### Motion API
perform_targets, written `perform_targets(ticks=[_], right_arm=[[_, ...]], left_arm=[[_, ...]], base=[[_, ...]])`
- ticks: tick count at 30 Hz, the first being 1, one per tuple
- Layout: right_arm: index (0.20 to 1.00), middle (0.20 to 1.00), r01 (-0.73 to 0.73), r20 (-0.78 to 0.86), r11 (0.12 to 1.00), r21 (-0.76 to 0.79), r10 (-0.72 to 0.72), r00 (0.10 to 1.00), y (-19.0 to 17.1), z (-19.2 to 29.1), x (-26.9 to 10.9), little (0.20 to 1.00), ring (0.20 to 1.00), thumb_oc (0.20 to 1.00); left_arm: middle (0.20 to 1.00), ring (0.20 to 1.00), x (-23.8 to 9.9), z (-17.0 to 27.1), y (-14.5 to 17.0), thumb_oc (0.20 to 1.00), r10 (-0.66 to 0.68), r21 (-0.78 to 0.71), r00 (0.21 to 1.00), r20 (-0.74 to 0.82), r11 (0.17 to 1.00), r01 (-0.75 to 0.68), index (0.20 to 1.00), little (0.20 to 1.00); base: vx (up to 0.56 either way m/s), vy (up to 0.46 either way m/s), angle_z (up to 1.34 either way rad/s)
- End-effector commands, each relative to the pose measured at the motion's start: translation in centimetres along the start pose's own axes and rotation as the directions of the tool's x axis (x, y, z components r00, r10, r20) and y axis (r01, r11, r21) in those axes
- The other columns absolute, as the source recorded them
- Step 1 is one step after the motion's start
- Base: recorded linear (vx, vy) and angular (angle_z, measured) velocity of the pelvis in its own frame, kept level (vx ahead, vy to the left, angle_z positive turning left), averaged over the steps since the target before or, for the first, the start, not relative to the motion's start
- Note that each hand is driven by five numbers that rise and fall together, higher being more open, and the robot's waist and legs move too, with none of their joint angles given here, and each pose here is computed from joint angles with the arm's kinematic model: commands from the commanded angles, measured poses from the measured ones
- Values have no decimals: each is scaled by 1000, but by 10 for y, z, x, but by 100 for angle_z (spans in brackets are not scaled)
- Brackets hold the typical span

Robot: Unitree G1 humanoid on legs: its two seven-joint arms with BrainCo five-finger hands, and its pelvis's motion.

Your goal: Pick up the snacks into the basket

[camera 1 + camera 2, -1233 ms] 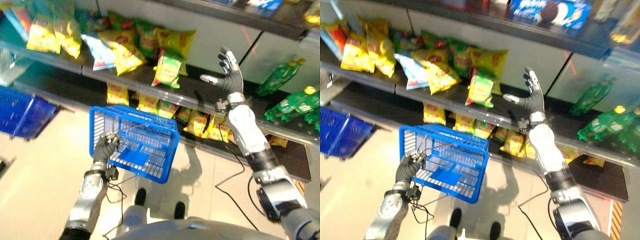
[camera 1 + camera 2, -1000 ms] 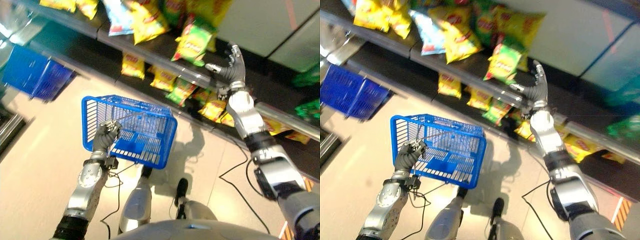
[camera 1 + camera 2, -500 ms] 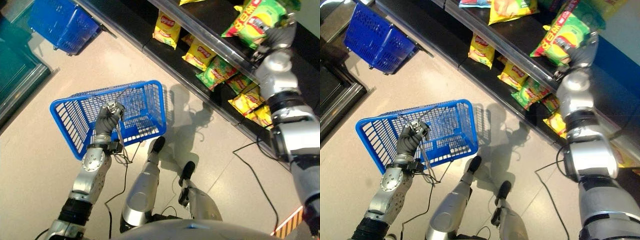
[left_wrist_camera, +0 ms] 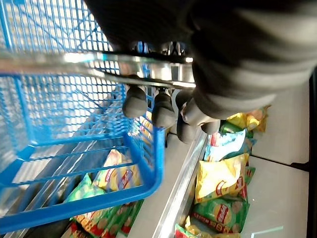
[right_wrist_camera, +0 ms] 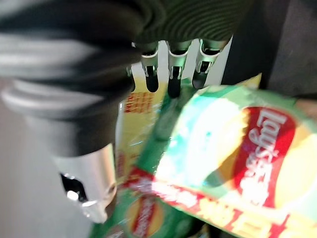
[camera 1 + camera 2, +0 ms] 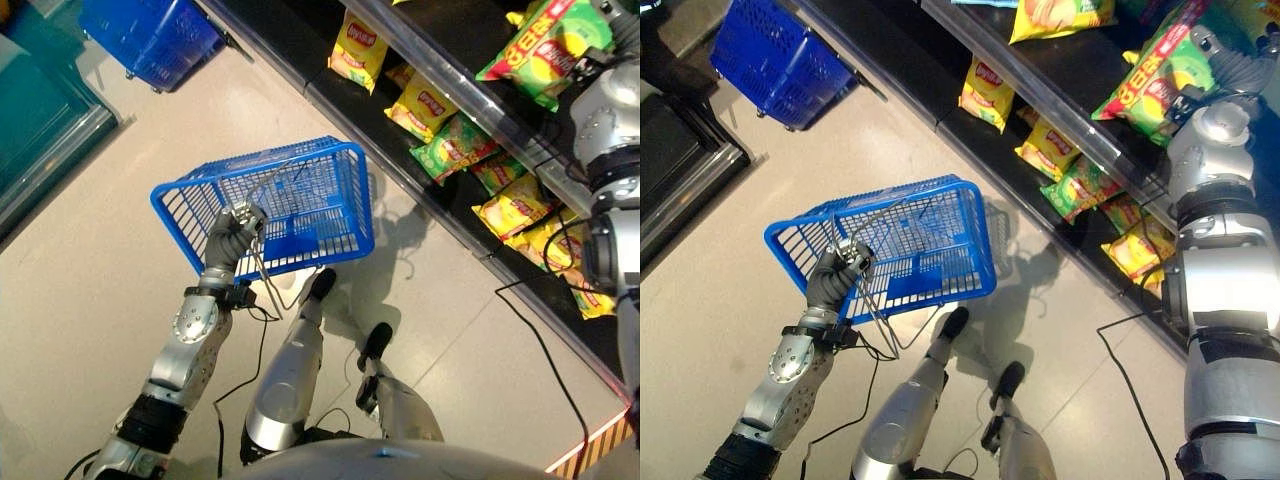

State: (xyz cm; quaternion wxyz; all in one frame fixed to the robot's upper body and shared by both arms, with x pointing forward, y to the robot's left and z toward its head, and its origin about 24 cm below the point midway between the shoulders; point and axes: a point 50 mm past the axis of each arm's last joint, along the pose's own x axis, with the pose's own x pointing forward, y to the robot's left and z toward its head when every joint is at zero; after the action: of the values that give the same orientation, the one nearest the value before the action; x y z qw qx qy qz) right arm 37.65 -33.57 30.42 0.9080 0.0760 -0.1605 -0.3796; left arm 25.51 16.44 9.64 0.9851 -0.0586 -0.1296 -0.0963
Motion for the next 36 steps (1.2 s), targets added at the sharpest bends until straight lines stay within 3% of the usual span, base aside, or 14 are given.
perform_targets(ticks=[1,6,16,17,18,36], right_arm=[[1000,1000,-50,96,999,-3,50,994,-4,28,4,1000,1000,1000],[1000,1000,-47,1,999,10,47,999,-16,9,7,1000,1000,1000],[1000,1000,-82,-42,988,129,88,995,-13,1,6,1000,1000,1000],[520,520,-91,-44,987,136,98,994,-11,-1,5,520,520,520],[200,200,-93,-45,985,145,101,994,-9,-1,4,200,200,200],[200,200,-160,8,933,323,167,986,20,-7,-11,200,200,200]], left_arm=[[200,200,0,58,-8,200,-68,2,951,302,997,71,200,200],[200,200,2,56,-9,200,-50,-17,954,296,998,57,200,200],[200,200,5,59,-11,200,-40,-41,949,312,998,56,200,200],[200,200,5,58,-11,200,-37,-44,950,311,998,53,200,200],[200,200,5,58,-11,200,-34,-49,950,311,998,51,200,200],[200,200,9,61,-8,200,-15,-61,947,321,997,37,200,200]], base=[[-2,-15,12],[6,-17,12],[4,-11,2],[0,0,0],[0,0,0],[-34,-5,0]])
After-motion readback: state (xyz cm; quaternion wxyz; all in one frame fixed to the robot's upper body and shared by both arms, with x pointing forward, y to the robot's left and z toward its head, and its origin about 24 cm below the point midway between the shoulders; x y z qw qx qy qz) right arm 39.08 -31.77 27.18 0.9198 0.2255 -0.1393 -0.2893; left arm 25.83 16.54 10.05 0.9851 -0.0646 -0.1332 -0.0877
